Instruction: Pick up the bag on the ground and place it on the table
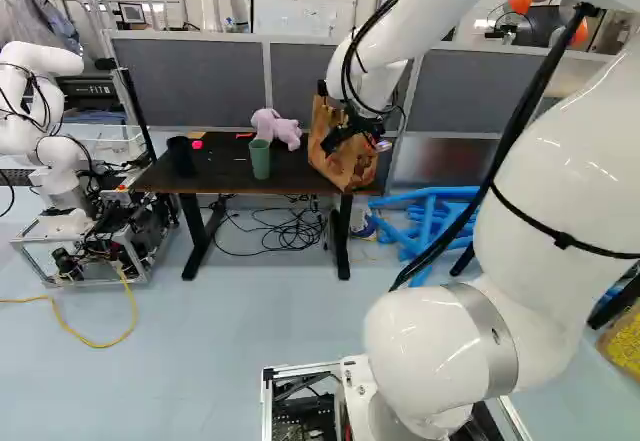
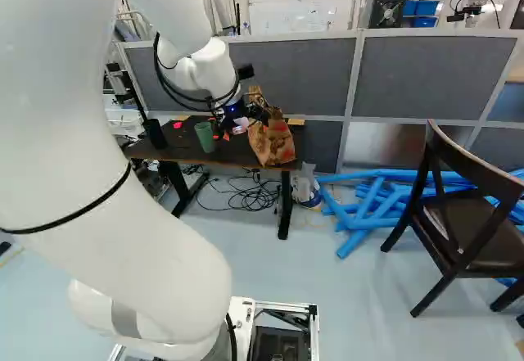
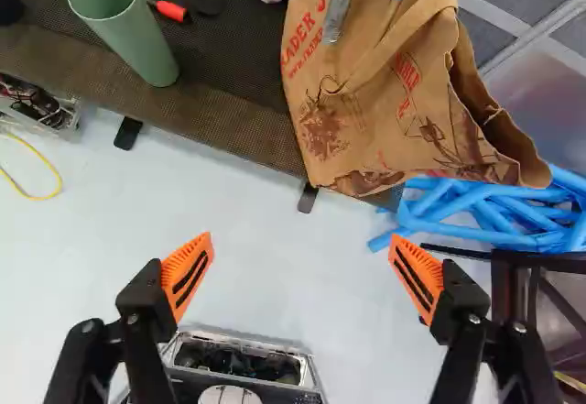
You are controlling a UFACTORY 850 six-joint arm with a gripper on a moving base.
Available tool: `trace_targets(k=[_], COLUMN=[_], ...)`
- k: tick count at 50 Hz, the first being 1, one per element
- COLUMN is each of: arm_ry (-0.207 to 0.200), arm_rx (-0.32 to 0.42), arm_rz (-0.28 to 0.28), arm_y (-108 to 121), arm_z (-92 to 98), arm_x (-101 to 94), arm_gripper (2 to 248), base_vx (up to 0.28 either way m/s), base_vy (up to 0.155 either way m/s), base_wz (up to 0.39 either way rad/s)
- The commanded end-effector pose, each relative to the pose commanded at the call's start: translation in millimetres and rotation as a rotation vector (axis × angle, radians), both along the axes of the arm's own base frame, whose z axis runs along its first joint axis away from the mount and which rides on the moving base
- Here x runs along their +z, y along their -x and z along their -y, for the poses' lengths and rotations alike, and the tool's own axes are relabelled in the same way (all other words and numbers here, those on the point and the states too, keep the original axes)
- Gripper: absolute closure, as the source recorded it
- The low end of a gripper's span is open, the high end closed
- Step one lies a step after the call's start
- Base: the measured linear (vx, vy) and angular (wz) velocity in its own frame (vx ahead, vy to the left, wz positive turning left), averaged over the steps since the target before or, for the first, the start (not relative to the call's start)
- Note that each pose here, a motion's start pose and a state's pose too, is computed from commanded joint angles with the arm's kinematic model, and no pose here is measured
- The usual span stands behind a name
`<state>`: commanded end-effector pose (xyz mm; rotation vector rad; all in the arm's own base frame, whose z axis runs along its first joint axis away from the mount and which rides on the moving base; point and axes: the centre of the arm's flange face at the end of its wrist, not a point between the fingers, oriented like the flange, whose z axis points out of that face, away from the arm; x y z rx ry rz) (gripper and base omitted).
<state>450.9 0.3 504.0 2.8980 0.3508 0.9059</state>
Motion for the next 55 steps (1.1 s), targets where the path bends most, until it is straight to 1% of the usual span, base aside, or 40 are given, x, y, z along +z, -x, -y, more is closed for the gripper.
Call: trace_targets(k=[30,55], arm_ry=[-0.078,-0.130], arm_rx=[-0.055,-0.090], arm_rz=[0.237,0.393], arm_y=[56,101], arm_z=[-1.3,-1.2], arm_x=[-58.7,-93.2], arm_gripper=[3,3], base_vx=[0.000,0.000], base_vy=[0.000,0.000], base_wz=[0.000,0.000])
